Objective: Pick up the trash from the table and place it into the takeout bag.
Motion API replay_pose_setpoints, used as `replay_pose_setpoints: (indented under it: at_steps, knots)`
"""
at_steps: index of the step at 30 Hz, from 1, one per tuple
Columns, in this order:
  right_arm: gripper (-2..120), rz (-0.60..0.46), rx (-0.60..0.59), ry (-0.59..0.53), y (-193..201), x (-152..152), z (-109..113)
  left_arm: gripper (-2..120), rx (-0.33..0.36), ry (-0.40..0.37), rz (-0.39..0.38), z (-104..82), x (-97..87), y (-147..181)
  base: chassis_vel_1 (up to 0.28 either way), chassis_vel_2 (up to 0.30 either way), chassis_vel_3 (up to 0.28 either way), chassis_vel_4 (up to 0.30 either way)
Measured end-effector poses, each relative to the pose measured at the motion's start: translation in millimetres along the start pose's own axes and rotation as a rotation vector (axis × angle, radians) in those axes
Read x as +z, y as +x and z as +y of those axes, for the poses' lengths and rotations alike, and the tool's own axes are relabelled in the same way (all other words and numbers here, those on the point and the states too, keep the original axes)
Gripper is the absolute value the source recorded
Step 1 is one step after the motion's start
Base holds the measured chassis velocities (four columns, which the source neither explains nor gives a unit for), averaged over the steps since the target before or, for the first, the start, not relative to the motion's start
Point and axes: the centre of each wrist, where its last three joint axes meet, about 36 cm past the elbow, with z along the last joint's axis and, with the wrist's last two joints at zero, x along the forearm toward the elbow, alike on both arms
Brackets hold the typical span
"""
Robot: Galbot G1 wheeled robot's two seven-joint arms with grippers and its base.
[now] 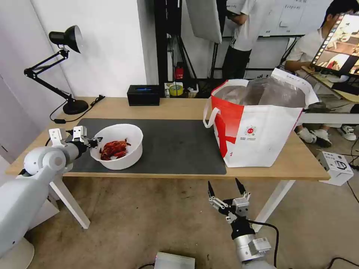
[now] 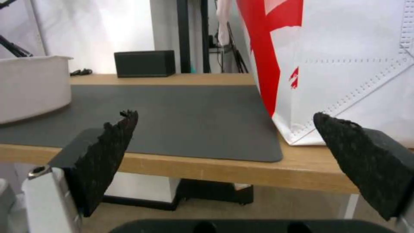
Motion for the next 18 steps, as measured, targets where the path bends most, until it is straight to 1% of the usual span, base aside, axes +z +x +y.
replay_pose_setpoints:
  at_steps: [8,12,18]
  knots:
    - [100,0.0,0.0,0.0,0.0,0.0,0.0,0,0.032,0.006,-0.013,-5.5,-5.7,14.5,0.0,0.0,0.0,0.0]
    - [100,0.0,0.0,0.0,0.0,0.0,0.0,0,0.048,0.023,-0.022,-10.6,-9.5,22.9,0.0,0.0,0.0,0.0]
    - [100,0.0,0.0,0.0,0.0,0.0,0.0,0,0.089,0.077,-0.038,-27.2,-17.8,41.9,0.0,0.0,0.0,0.0]
